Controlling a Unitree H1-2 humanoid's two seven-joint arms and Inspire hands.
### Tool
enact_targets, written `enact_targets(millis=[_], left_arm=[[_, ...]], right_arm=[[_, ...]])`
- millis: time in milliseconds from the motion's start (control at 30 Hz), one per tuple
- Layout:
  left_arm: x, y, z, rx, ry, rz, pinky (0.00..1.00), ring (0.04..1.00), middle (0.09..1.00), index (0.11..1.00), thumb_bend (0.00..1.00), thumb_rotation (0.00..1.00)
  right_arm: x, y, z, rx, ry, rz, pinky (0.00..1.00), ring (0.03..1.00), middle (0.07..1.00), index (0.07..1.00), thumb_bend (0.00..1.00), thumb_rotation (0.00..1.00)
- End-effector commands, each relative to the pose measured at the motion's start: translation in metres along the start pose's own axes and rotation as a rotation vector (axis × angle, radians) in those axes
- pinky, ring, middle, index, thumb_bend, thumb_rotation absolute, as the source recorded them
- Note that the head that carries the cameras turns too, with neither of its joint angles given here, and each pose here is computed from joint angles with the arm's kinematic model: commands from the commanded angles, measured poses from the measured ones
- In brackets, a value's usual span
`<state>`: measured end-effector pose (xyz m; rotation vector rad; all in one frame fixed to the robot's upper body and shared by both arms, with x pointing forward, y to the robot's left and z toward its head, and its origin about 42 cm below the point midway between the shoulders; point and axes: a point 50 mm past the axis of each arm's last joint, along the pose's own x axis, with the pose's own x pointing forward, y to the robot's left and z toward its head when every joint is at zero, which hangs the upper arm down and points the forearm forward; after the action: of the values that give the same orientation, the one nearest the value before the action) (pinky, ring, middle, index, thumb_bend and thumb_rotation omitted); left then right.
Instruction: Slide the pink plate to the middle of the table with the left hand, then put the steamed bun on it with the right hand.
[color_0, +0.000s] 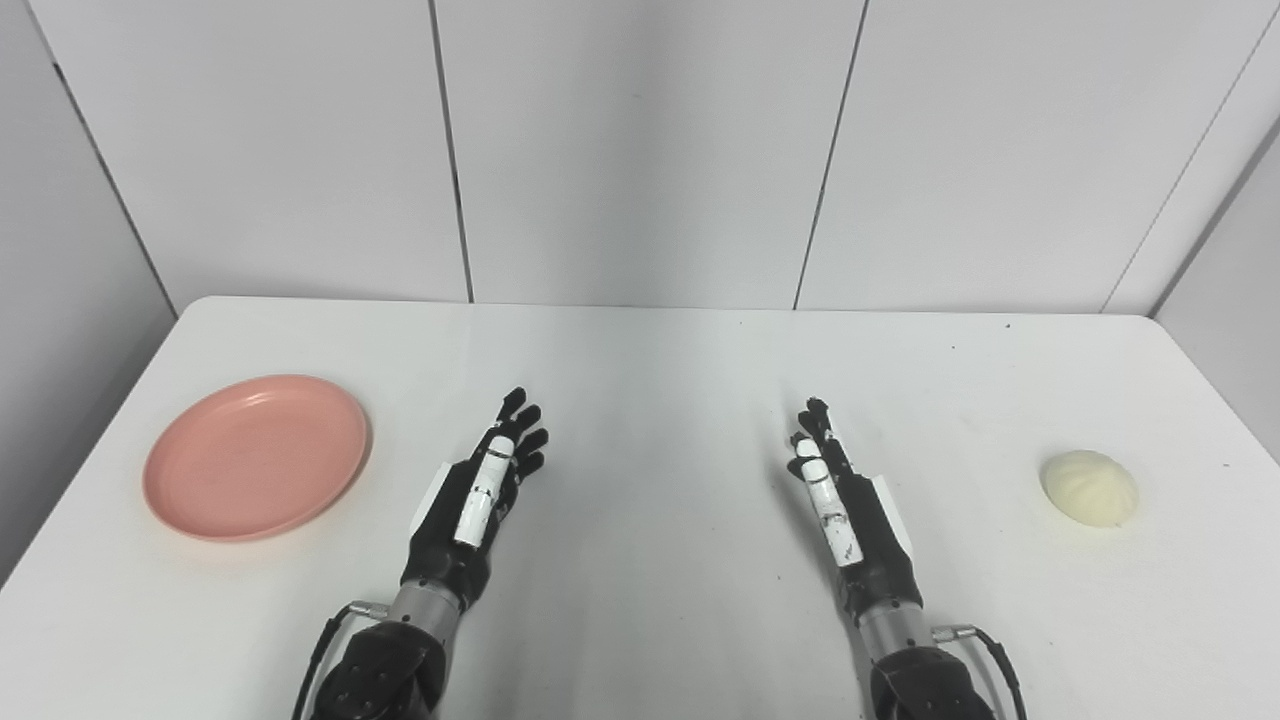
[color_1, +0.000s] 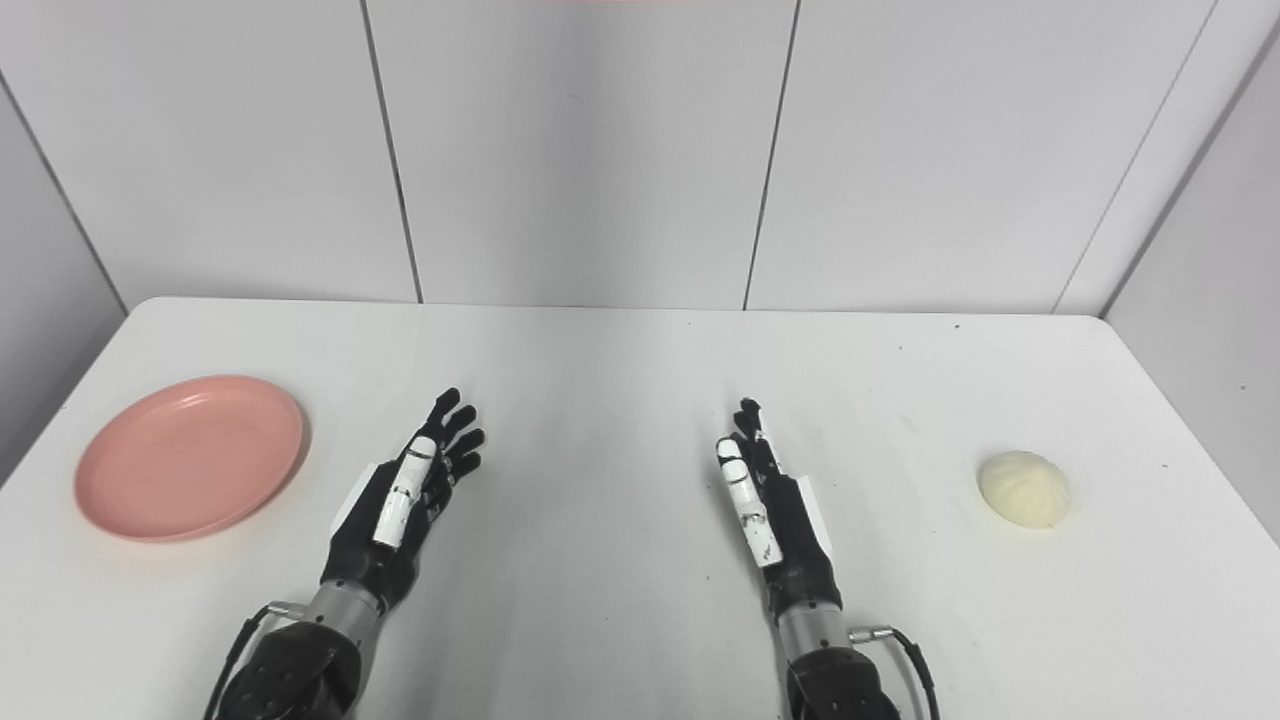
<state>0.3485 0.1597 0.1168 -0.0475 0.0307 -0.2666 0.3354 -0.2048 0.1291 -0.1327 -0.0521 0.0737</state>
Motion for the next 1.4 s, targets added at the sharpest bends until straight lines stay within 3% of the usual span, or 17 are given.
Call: enact_targets(millis=[0,1367], left_arm=[[-0.0162,0.0005,-0.0383,-0.017,0.185,-0.009,0.96,0.949,0.976,0.976,0.41,1.0],[-0.0148,-0.0042,-0.0415,-0.018,0.182,-0.015,0.95,0.945,0.971,0.971,0.43,1.0]], right_arm=[[-0.0075,0.0068,-0.017,0.002,0.098,0.028,0.92,0.953,0.976,1.0,0.23,1.0],[-0.0089,0.0005,-0.0187,0.008,0.101,0.029,0.92,0.952,0.976,0.999,0.25,1.0]])
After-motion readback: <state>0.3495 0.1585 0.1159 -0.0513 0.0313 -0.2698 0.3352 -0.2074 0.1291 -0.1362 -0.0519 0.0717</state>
